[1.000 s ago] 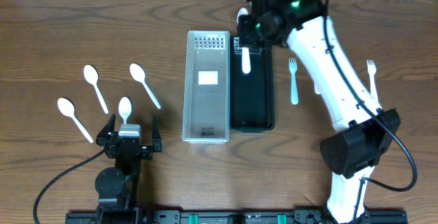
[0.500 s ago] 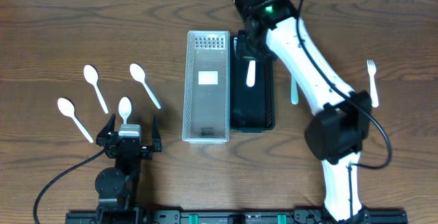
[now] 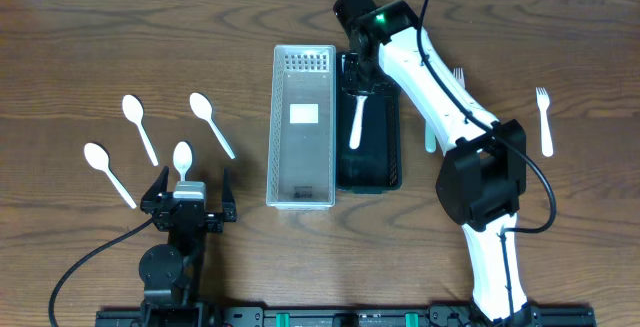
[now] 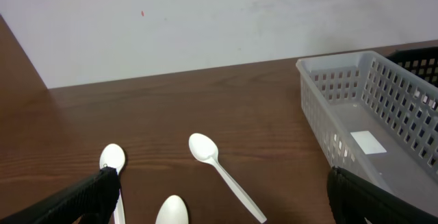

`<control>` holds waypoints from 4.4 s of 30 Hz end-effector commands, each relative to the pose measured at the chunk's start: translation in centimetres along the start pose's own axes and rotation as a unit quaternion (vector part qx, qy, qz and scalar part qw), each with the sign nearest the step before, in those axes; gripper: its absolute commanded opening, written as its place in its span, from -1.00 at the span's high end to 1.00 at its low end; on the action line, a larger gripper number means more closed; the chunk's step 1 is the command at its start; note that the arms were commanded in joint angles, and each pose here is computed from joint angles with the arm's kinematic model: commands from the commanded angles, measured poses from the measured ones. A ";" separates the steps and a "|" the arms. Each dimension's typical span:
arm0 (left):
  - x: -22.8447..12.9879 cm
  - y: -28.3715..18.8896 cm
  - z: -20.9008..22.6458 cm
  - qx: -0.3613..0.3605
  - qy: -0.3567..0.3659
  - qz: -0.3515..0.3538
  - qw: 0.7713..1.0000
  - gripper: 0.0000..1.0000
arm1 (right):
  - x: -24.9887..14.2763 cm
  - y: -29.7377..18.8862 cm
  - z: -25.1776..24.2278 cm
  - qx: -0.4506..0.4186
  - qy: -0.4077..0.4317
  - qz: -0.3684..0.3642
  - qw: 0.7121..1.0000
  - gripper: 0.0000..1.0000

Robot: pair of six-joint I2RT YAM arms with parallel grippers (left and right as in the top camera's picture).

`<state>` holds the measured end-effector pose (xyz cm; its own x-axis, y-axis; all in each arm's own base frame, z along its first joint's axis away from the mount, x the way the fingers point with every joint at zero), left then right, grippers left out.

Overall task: Pack container
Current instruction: 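Carry the spoon over the black basket and release it inside, then move the right gripper to the far-right white fork and grasp it, then carry the fork into the black basket and release it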

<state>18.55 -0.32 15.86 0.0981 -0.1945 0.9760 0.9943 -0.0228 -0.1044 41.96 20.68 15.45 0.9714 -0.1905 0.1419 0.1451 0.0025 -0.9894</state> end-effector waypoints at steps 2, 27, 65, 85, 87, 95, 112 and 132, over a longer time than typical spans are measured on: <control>-1.2 0.1 -0.5 -0.017 0.006 0.023 1.000 -0.96 | 0.5 -2.0 -0.4 0.009 -0.023 -0.023 0.999 0.01; -1.2 0.1 -0.5 -0.017 0.006 0.023 1.000 -0.96 | 5.8 -12.3 -31.7 -0.067 -0.043 -0.034 0.996 -0.98; -1.2 0.1 -0.5 -0.017 0.006 0.023 1.000 -0.96 | 6.2 7.4 -36.7 0.003 -0.048 0.142 0.989 -0.99; -1.2 0.1 -0.5 -0.017 0.006 0.023 1.000 -0.96 | 4.2 11.0 -37.6 -0.027 -0.025 0.167 0.985 -0.98; -1.2 0.1 -0.5 -0.017 0.006 0.023 1.000 -0.96 | 4.0 11.3 -37.8 -0.037 -0.013 0.171 0.985 -0.98; -1.2 0.1 -0.5 -0.017 0.006 0.023 1.000 -0.96 | 4.3 11.7 -37.8 -0.043 0.004 0.157 0.987 -0.98; -1.2 0.1 -0.5 -0.017 0.006 0.023 1.000 -0.96 | 4.4 11.8 -37.8 -0.043 0.005 0.156 0.987 0.14; -1.2 0.1 -0.5 -0.017 0.006 0.023 1.000 -0.96 | 5.3 9.6 -37.3 -0.050 0.027 0.143 0.988 0.97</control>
<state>18.55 -0.31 15.86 0.0981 -0.1945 0.9760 0.9943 -0.0224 -0.1044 41.30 -17.17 5.76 0.9664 -0.2211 -0.1312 -0.1405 -0.0268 -0.9897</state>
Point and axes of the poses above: each gripper's point midway between its finger pads, its own y axis out along the fingers, its own z axis along the line the jaws close on, x = y × z, the point moved 6 cm from there along -y, back along the fingers, and after that the axes turned 4 degrees about y, right-handed, at the moved point
